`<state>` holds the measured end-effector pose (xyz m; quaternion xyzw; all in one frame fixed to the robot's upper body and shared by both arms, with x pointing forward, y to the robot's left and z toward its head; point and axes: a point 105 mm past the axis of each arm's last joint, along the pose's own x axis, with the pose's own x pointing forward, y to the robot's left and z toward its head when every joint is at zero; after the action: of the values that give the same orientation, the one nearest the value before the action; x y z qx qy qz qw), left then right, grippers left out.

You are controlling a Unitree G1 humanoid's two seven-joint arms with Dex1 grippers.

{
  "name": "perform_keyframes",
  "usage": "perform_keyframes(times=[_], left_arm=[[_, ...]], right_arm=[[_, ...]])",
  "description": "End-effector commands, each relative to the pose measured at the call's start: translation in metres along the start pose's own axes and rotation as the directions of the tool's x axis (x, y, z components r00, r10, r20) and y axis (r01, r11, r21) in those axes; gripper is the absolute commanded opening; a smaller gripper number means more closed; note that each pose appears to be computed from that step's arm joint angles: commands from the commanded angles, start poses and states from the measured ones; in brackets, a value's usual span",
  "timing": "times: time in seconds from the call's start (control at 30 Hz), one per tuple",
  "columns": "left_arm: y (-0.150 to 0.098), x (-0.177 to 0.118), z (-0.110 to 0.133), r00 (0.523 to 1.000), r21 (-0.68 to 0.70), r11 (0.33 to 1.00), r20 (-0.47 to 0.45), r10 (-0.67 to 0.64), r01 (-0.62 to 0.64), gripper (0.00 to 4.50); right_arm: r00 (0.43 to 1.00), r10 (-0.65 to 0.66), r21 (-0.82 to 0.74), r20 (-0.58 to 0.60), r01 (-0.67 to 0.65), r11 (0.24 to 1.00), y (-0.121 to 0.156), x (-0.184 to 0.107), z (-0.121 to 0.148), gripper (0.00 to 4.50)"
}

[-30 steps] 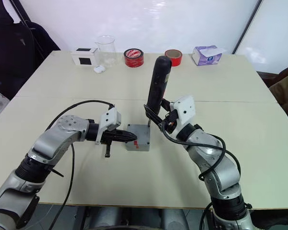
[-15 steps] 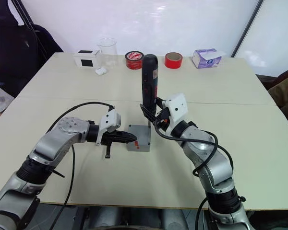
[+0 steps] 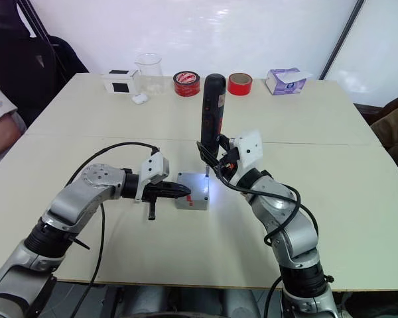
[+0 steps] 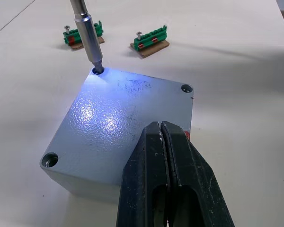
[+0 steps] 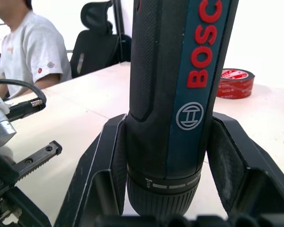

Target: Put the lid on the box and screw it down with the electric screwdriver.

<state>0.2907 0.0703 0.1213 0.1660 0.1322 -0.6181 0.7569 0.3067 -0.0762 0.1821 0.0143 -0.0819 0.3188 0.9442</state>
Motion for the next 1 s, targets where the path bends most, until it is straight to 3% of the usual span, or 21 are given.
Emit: perform_keyframes(times=[0.03, 0.4, 0.63, 1.0], left_arm=[[-0.001, 0.003, -0.004, 1.000, -0.004, 1.000, -0.026, -0.005, 0.005, 0.00], [-0.001, 0.005, -0.011, 0.999, -0.010, 1.000, -0.031, -0.015, 0.015, 0.00], [-0.001, 0.006, -0.013, 0.999, -0.003, 1.000, -0.039, -0.021, 0.021, 0.00], [0.000, 0.007, -0.010, 0.999, 0.008, 1.000, -0.037, -0.029, 0.029, 0.00]], right_arm=[[0.996, -0.017, 0.026, -0.085, 0.020, 0.999, -0.002, -0.002, -0.024, 1.87], [0.992, 0.008, 0.000, -0.124, -0.009, 1.000, 0.007, -0.004, -0.036, 1.87], [0.998, 0.006, -0.045, -0.060, -0.009, 0.999, 0.005, 0.000, -0.017, 1.87], [0.986, 0.010, -0.141, 0.167, 0.014, 0.990, 0.003, -0.001, 0.076, 1.87]])
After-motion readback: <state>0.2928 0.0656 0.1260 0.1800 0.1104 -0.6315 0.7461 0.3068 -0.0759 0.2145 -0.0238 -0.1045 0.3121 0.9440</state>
